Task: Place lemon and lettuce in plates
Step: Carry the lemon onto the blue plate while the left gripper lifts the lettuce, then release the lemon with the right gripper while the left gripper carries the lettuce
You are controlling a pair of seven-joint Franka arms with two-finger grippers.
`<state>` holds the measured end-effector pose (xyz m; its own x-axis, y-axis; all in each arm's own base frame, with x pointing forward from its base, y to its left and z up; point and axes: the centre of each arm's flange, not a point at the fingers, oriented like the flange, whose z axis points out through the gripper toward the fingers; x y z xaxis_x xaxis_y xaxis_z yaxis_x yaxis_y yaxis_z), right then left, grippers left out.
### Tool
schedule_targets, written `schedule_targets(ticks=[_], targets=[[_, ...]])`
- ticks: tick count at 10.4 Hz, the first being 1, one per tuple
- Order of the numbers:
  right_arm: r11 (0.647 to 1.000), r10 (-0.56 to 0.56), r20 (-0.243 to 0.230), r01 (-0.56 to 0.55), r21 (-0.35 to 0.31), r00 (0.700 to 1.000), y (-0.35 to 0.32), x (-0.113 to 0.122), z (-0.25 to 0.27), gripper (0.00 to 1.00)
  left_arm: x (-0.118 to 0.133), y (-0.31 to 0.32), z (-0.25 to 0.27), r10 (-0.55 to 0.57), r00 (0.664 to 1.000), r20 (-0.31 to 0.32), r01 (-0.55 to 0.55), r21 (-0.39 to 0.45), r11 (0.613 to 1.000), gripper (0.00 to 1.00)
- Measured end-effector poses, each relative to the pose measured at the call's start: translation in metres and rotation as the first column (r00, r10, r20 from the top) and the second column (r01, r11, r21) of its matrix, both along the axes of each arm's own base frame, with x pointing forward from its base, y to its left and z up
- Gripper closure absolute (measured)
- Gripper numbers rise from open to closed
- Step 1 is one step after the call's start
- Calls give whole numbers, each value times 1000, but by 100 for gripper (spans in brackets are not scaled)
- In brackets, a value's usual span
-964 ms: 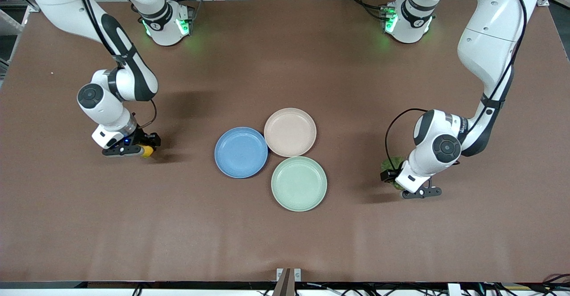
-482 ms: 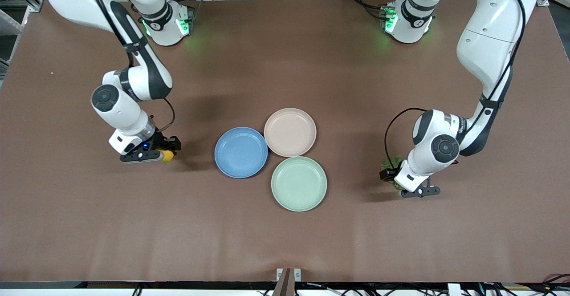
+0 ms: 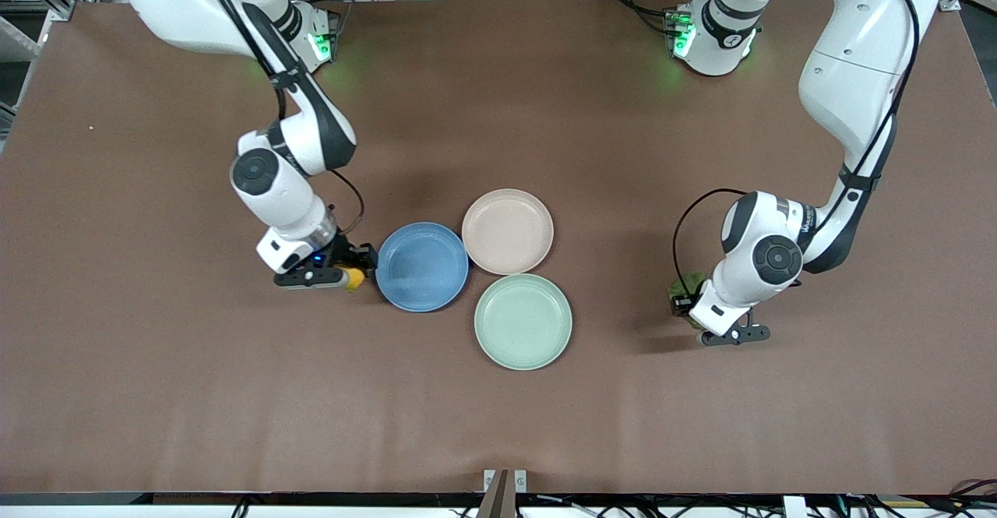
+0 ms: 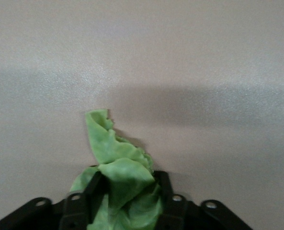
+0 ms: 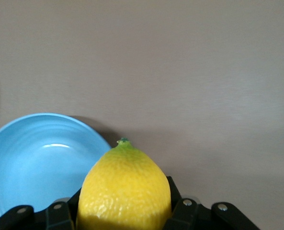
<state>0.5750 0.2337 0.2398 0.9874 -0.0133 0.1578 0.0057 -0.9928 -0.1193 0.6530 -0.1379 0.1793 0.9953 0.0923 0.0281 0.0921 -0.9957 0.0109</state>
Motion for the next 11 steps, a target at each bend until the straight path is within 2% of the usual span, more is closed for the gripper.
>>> schedule_targets(ticks=[3, 8, 10, 11], targets=[[999, -45, -32, 46, 20, 998, 43, 0, -27, 39, 2, 6, 4, 6, 1000, 3, -6, 8, 1000, 93], [997, -72, -65, 74, 20, 995, 79, -9, -57, 39, -1, -40, 18, -6, 999, 43, 7, -25, 1000, 96], [994, -109, -64, 111, 25, 992, 80, -6, -54, 27, -7, -80, 43, 24, 997, 75, -21, -37, 999, 96], [992, -125, -60, 126, 28, 990, 79, -2, -50, 15, -13, -101, 58, 39, 996, 82, -36, -38, 999, 96]])
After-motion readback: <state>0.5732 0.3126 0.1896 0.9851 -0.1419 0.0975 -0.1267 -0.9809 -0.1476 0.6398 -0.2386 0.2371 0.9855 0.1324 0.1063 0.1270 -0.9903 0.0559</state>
